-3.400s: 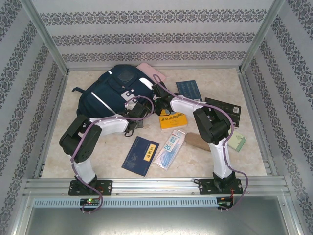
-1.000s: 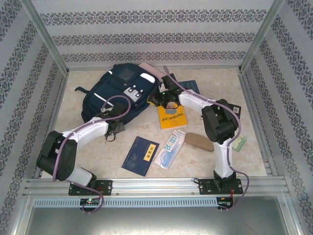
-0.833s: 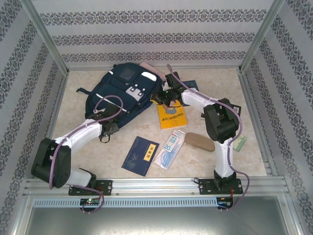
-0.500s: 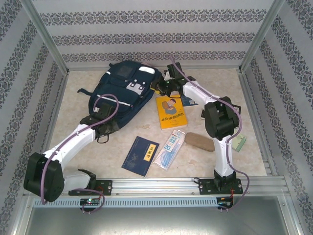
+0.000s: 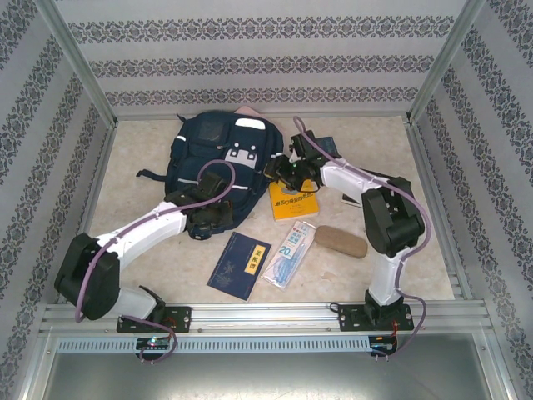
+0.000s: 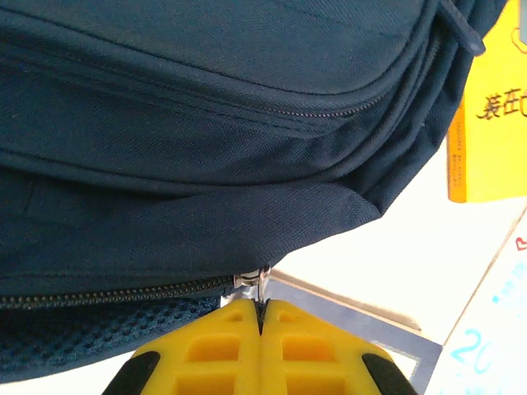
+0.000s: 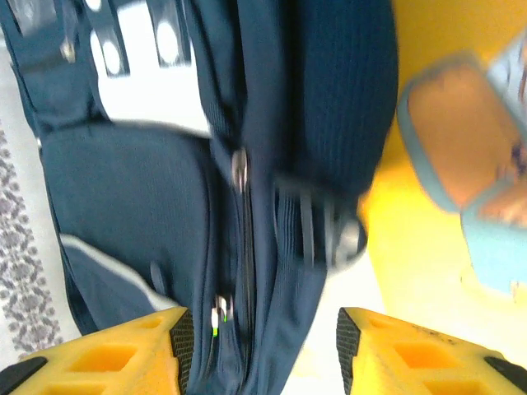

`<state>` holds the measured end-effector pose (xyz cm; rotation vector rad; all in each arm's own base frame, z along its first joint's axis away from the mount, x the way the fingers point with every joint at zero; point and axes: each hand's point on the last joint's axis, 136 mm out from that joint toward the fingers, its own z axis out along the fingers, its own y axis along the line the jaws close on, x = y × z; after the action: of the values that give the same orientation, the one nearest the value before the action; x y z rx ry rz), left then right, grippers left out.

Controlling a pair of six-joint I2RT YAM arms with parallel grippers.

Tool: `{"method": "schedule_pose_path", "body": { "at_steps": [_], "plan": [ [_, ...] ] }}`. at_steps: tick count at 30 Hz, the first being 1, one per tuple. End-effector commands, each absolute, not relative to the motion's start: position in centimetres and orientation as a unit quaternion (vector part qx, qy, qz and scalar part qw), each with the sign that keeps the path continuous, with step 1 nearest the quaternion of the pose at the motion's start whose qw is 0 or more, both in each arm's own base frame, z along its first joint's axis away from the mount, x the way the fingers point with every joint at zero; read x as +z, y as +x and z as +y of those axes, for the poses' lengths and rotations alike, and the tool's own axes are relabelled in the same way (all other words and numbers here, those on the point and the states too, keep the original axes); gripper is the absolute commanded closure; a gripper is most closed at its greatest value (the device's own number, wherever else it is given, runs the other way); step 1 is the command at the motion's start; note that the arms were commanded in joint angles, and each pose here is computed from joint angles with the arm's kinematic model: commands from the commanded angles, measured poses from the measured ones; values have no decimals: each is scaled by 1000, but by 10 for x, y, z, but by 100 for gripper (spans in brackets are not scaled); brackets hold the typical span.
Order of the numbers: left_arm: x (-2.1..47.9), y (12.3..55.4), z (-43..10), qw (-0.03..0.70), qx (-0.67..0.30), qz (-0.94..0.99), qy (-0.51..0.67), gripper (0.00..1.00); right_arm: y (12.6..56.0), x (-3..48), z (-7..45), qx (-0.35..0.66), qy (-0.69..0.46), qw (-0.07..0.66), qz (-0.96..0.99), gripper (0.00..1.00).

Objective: Pack the student bag
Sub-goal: Unzip the student bag at the top-left of the table.

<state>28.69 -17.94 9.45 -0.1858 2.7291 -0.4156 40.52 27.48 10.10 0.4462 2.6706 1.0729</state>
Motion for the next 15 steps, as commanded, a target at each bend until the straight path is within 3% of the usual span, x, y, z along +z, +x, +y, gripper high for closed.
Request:
{"method": "schedule_pose_path", "body": {
  "at_steps": [1, 8, 15],
  "plan": [
    [105, 298, -200, 202, -178, 962, -45, 100, 389, 103, 292, 378, 151, 115, 906, 48],
    [99, 296, -198, 194, -165, 967, -33, 100, 365, 75, 340, 384, 134, 67, 911, 51],
    [111, 299, -194, 214, -162, 963, -39, 100, 355, 59, 352, 373, 132, 46, 917, 53]
  ]
}}
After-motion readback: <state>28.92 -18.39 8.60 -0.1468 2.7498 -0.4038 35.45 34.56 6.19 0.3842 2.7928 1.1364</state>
